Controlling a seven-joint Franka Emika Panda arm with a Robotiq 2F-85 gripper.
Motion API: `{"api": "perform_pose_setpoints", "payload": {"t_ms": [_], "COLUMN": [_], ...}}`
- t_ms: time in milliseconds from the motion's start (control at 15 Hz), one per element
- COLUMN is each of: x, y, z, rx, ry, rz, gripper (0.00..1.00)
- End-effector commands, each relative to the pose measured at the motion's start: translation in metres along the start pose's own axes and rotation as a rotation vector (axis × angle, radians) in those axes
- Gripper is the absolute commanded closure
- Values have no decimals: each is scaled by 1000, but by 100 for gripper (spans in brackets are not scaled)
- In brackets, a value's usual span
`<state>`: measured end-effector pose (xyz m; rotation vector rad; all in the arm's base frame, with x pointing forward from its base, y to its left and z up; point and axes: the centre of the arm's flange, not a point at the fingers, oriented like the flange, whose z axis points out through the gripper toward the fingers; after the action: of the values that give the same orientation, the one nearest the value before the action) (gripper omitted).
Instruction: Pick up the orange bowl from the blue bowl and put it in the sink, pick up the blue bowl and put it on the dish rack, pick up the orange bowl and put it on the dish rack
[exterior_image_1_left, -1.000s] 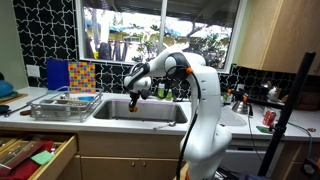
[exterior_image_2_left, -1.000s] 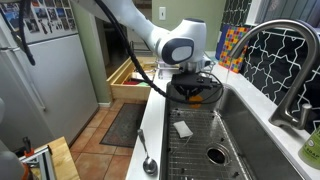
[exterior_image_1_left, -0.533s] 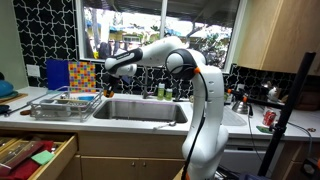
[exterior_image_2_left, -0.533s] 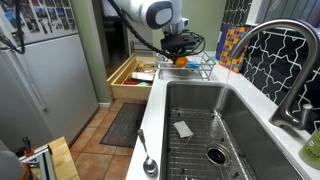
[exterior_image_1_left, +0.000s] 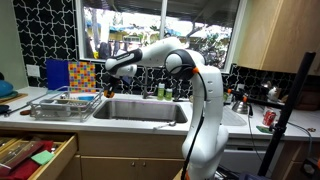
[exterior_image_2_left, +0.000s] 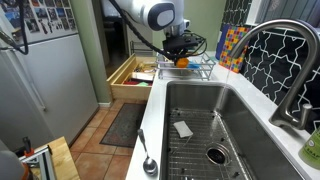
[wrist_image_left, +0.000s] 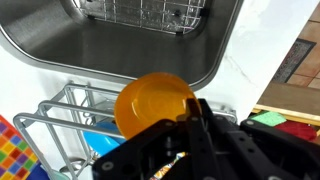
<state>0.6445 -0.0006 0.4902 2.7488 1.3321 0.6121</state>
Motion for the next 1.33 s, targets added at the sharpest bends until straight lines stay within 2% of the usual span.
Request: {"api": "perform_pose_setpoints", "payload": {"t_ms": [0,200,467,933,1267], "x": [24,58,83,109,111], "y": [18,43,65,91,103], "z": [-3,2,30,77,96], "rx": [-9,-5,0,-53,-33], "ry": [45,104,173,342,378], "rz": [-59,-121,-170,-93,-53], "gripper": [99,99,99,99,99]}}
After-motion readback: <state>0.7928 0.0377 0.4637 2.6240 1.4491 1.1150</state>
